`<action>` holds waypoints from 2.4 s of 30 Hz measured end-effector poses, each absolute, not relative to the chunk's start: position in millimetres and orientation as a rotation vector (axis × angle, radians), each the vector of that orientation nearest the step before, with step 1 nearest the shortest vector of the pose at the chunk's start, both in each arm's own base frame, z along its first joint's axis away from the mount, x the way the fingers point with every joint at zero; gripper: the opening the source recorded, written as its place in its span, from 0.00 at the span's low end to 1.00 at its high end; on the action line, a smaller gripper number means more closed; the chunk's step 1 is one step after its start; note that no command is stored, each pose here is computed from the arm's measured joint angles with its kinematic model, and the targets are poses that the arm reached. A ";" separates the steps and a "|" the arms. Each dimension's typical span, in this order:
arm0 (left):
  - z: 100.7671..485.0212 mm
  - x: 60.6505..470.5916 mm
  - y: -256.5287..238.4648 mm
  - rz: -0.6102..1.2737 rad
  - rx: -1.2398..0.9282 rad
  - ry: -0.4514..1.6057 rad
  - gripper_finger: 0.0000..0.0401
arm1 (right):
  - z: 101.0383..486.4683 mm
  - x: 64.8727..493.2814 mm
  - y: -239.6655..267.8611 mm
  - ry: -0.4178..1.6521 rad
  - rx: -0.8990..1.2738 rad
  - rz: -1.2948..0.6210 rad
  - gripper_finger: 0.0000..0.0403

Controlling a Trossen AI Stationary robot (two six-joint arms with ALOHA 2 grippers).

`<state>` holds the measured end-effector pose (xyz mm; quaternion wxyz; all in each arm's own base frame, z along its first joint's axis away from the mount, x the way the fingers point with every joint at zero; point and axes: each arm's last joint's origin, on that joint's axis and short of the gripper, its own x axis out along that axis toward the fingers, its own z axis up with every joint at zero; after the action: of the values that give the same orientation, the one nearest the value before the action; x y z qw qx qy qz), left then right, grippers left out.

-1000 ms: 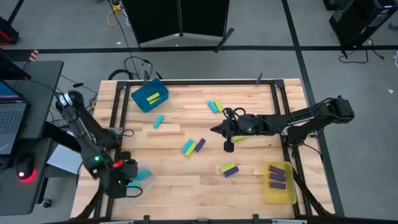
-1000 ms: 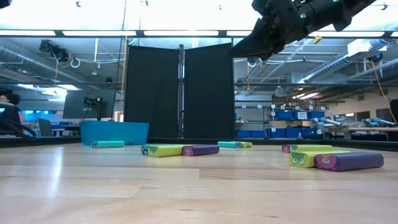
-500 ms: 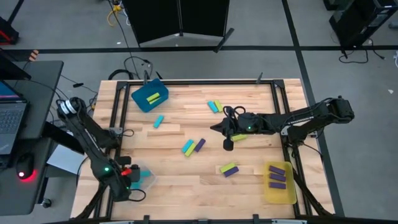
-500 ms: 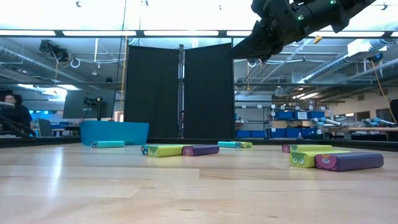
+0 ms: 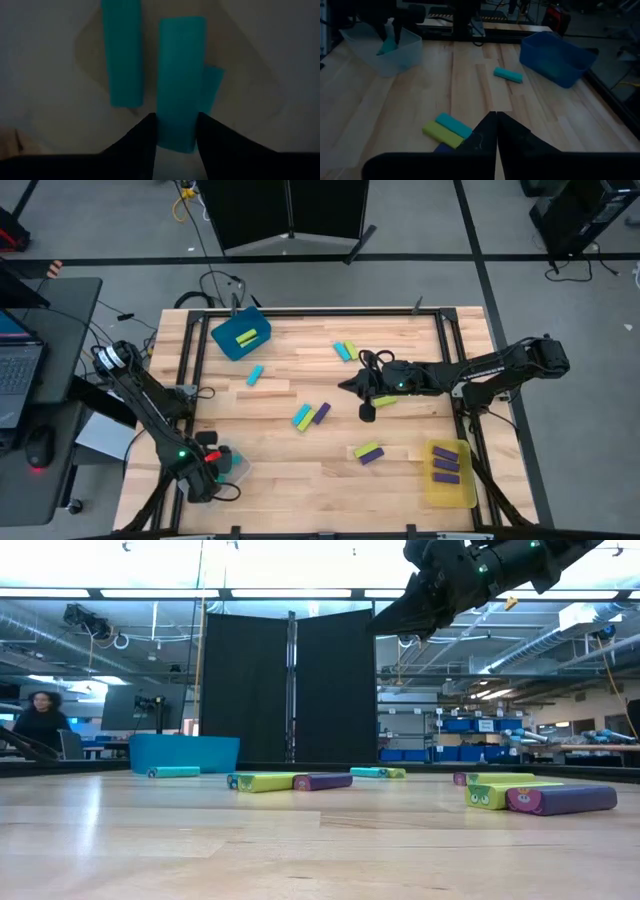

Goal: Sort blocks
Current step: Put the blue block into the transparent bin, then put the violet block into the yellow bin

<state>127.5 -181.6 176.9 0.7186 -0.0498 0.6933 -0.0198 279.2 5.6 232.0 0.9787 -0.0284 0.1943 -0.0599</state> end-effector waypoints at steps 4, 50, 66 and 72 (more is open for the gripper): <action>177.0 127.7 -181.9 -0.047 -0.112 1.532 0.38 | 232.0 279.2 5.8 0.391 -0.055 -0.113 0.05; 201.2 164.0 -76.9 -0.143 -0.199 0.561 0.00 | 210.0 265.3 23.3 0.674 0.068 0.020 0.15; 206.5 175.5 -61.3 -0.106 -0.167 0.433 0.00 | 202.1 253.2 57.9 0.792 0.175 0.055 0.37; 198.6 182.7 -57.5 -0.111 -0.178 0.481 0.00 | 206.4 256.8 60.8 0.724 0.120 0.067 0.39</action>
<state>182.7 -57.5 198.6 0.9657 -0.0879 0.2380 -0.0550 256.8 60.8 206.4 0.9328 0.0588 0.3540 0.0328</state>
